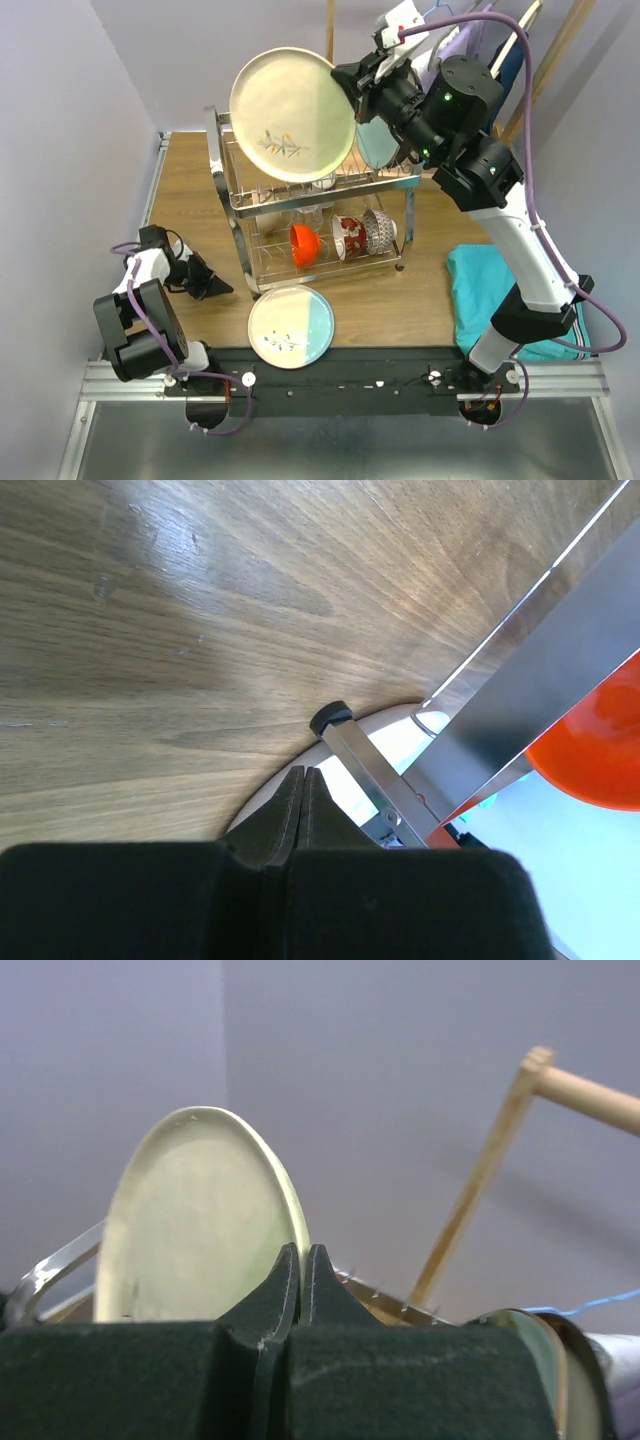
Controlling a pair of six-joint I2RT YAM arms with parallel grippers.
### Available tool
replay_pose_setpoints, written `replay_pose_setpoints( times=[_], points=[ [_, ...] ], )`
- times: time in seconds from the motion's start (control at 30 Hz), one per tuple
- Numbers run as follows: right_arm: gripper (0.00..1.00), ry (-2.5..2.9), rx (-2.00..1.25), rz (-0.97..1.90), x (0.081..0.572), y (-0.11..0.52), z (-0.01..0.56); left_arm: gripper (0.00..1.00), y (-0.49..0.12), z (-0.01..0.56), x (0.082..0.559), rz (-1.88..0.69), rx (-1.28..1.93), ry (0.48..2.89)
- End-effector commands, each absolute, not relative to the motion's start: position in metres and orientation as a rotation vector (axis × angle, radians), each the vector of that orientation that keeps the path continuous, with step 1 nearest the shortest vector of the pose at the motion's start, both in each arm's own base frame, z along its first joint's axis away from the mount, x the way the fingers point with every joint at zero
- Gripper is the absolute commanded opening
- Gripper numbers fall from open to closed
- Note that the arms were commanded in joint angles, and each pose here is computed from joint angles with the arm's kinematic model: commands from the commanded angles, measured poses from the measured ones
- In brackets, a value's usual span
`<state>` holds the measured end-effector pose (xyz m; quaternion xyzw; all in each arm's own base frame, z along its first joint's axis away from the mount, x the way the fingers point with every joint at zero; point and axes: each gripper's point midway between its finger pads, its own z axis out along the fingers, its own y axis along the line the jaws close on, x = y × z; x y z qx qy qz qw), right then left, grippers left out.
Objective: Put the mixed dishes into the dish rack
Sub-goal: Insert the plate into the dish rack
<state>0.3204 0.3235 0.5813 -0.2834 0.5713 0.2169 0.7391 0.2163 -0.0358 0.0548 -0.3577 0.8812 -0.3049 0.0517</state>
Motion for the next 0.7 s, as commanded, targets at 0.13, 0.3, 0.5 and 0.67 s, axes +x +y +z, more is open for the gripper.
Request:
replay_pose_setpoints(
  times=[0.13,0.3,0.5,0.67],
  points=[
    [0.01,1.125,-0.233,0.293,0.342,0.26,0.646,0.0,-0.042,0.059,0.221,-1.01,-1.128,2.63],
    [0.0,1.177,-0.205,0.189,0.361,0.258,0.628,0.0,-0.046,0.061,0.222,-1.047,-1.157,2.6],
    [0.01,1.184,-0.194,0.156,0.361,0.254,0.629,0.0,-0.05,0.062,0.22,-1.076,-1.158,2.57],
    [0.0,1.189,-0.185,0.085,0.359,0.242,0.632,0.0,-0.053,0.06,0.216,-1.085,-1.169,2.568]
  ],
)
